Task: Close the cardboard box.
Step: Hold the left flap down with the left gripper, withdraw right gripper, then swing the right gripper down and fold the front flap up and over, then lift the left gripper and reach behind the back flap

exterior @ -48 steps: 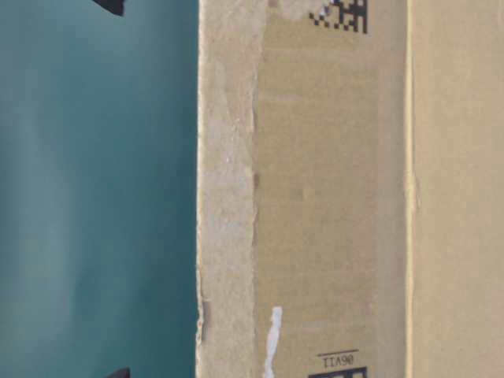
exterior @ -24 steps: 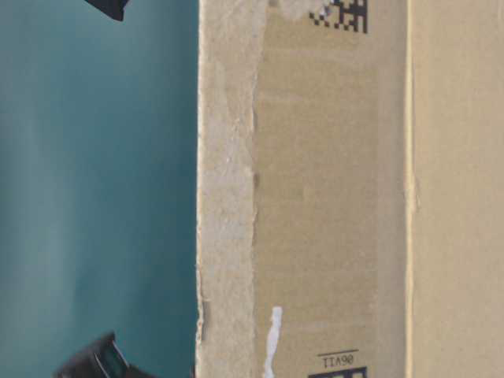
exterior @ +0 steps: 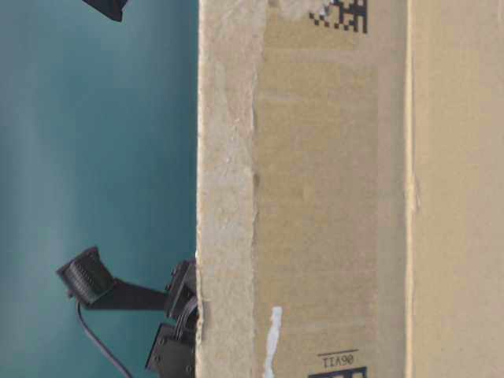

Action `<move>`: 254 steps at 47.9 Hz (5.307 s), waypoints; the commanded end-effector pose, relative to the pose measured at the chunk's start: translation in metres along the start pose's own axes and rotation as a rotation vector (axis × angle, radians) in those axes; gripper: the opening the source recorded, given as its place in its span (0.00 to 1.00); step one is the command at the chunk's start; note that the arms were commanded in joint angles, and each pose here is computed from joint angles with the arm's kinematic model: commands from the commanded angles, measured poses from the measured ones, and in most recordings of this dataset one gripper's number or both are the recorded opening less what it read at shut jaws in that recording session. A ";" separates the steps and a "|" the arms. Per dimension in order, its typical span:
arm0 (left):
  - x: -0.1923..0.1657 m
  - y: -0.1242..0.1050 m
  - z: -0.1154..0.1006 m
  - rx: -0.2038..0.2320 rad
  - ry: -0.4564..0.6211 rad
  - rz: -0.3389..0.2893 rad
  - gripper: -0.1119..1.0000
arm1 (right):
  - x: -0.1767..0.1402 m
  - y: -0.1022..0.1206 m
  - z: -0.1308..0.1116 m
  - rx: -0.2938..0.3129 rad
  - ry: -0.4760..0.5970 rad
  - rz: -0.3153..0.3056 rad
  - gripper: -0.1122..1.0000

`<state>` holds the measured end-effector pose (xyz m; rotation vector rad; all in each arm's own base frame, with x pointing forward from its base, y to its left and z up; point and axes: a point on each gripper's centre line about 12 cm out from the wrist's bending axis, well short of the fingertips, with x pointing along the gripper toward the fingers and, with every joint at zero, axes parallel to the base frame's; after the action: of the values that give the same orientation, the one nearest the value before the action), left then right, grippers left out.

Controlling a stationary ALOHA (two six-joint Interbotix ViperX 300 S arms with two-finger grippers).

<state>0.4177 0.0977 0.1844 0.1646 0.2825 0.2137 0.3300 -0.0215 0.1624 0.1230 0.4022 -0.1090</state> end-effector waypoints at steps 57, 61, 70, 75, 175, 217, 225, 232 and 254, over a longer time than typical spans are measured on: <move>0.015 0.002 -0.018 -0.010 0.044 0.003 0.10 | -0.066 0.049 0.085 -0.025 -0.215 0.160 0.10; 0.015 0.001 -0.019 -0.010 0.047 0.003 0.10 | -0.082 0.067 0.091 -0.038 -0.257 0.229 0.10; 0.015 0.001 -0.019 -0.012 0.049 0.002 0.10 | -0.108 0.108 0.085 -0.074 -0.269 0.384 0.10; 0.015 0.001 -0.020 -0.012 0.050 0.002 0.10 | -0.113 0.126 0.075 -0.099 -0.241 0.449 0.10; 0.003 0.004 0.010 -0.011 -0.010 0.006 0.10 | -0.027 0.026 0.002 -0.003 0.170 0.067 0.10; -0.025 0.126 0.079 -0.091 0.275 0.162 0.10 | -0.025 0.027 0.008 -0.003 0.121 0.071 0.10; -0.017 0.139 0.059 -0.119 0.395 0.162 0.10 | -0.025 0.027 0.008 -0.004 0.121 0.071 0.10; -0.013 0.138 0.052 -0.131 0.478 0.139 0.10 | -0.025 0.027 0.009 -0.006 0.117 0.072 0.10; -0.013 0.130 0.053 -0.131 0.513 0.114 0.10 | -0.025 0.027 0.009 -0.007 0.111 0.072 0.10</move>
<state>0.3936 0.2170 0.2440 -0.0238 0.8046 0.3908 0.3102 0.0053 0.1770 0.1382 0.5323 -0.0330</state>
